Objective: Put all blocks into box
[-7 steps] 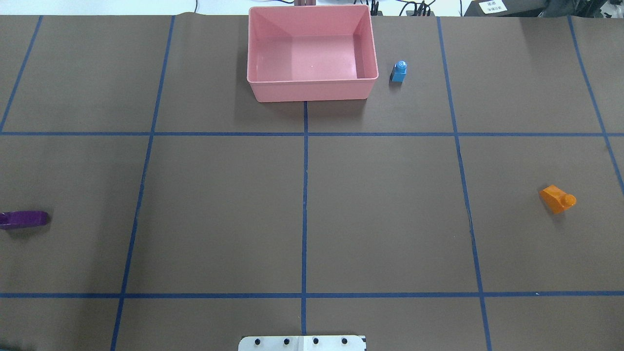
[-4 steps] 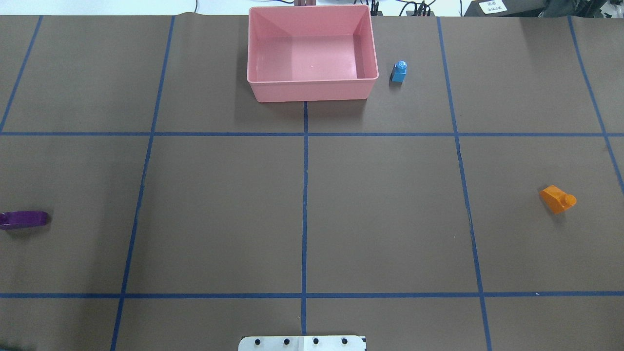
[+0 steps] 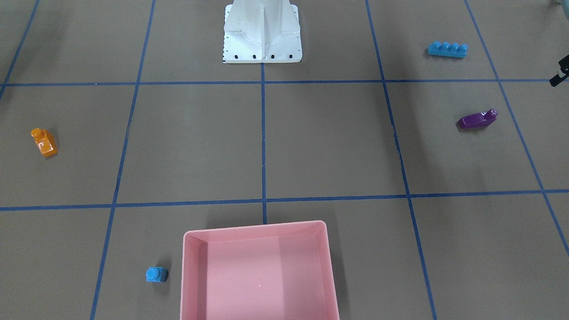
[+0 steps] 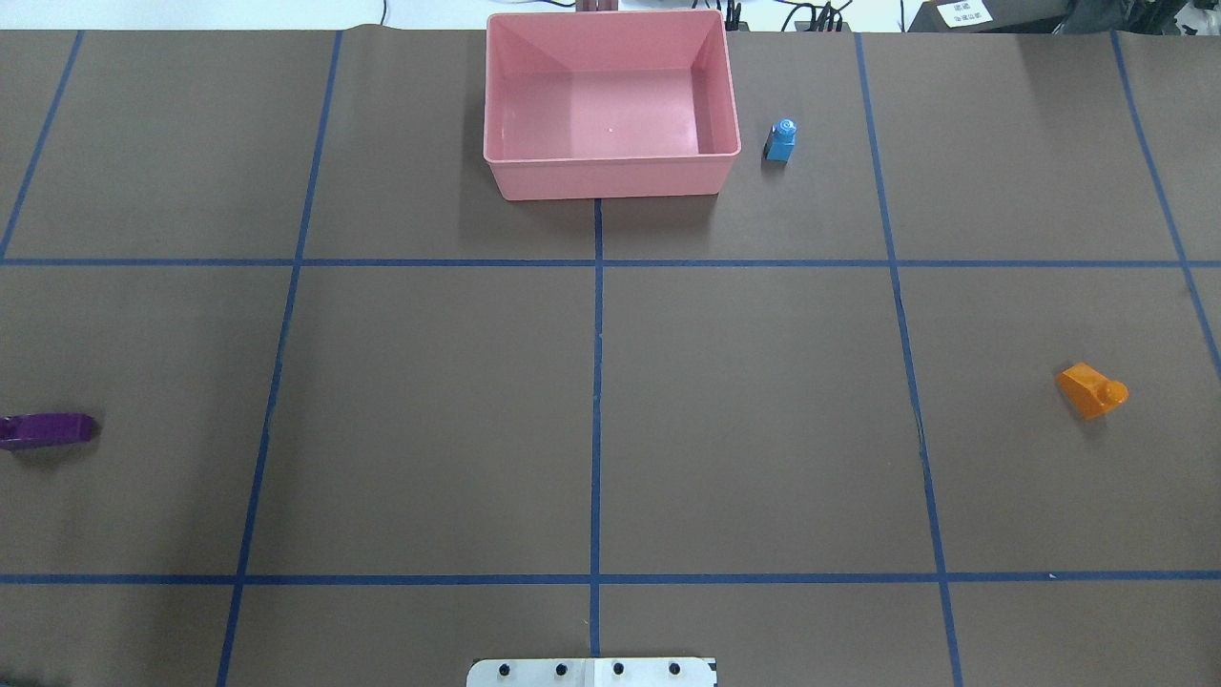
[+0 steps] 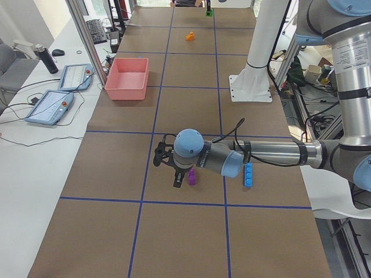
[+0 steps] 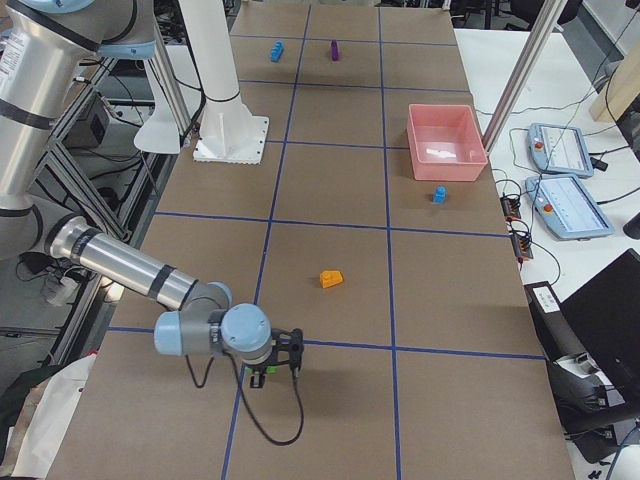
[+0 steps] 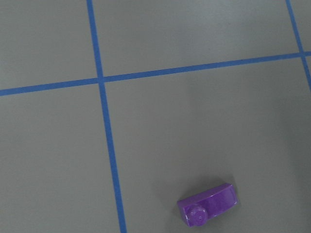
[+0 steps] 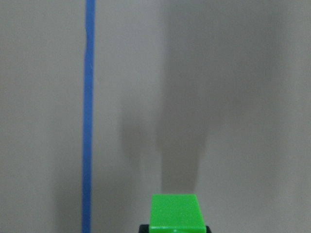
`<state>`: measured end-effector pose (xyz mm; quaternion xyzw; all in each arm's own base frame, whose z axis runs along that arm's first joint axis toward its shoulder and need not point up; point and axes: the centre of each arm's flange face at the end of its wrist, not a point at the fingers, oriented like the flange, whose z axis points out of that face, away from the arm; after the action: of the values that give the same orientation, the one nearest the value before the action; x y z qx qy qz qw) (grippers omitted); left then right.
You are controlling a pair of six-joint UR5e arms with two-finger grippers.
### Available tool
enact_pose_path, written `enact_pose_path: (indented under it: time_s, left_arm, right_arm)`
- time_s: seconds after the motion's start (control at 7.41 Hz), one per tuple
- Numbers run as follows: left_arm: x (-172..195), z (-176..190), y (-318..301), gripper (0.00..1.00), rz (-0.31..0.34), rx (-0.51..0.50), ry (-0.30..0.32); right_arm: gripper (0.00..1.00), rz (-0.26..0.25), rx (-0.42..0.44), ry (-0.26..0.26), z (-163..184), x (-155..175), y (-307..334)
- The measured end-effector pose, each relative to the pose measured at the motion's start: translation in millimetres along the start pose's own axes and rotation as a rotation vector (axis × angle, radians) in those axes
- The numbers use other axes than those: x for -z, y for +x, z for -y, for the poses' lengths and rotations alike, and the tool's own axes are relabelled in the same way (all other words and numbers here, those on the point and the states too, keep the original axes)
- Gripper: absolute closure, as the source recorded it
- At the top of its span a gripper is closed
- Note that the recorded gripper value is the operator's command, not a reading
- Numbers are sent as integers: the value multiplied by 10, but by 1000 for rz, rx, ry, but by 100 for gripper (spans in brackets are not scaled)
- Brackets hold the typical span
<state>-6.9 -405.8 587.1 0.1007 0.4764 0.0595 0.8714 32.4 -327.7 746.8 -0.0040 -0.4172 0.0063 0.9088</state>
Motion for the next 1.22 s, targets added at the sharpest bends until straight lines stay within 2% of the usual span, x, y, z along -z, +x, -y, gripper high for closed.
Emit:
enact_pose_path:
  time_s: [0.27, 0.4, 0.54, 0.68, 0.81, 0.94, 1.22]
  left_arm:
    - [-407, 21, 381, 3, -21, 41, -57]
    - [-586, -11, 527, 5, -1, -10, -59]
    - [-773, -28, 634, 9, 51, -133, -46]
    - [-937, 8, 690, 9, 118, -310, -36]
    - [-1079, 69, 686, 1, 167, -489, -44]
    - [-1192, 104, 634, 0, 188, -609, -62]
    - [-1270, 109, 581, 1, 197, -682, -76]
  right_arm:
    - [100, 39, -47, 49, 1162, 215, -924]
    - [100, 58, -50, 63, 1654, 260, -1480]
    - [100, 81, -68, 70, 2136, 289, -2086]
    - [100, 101, -96, 73, 2591, 343, -2718]
    - [100, 116, -136, 75, 2987, 426, -3348]
    - [100, 126, -192, 76, 3331, 496, -4050]
    - [100, 108, -339, 104, 3759, 401, -5548]
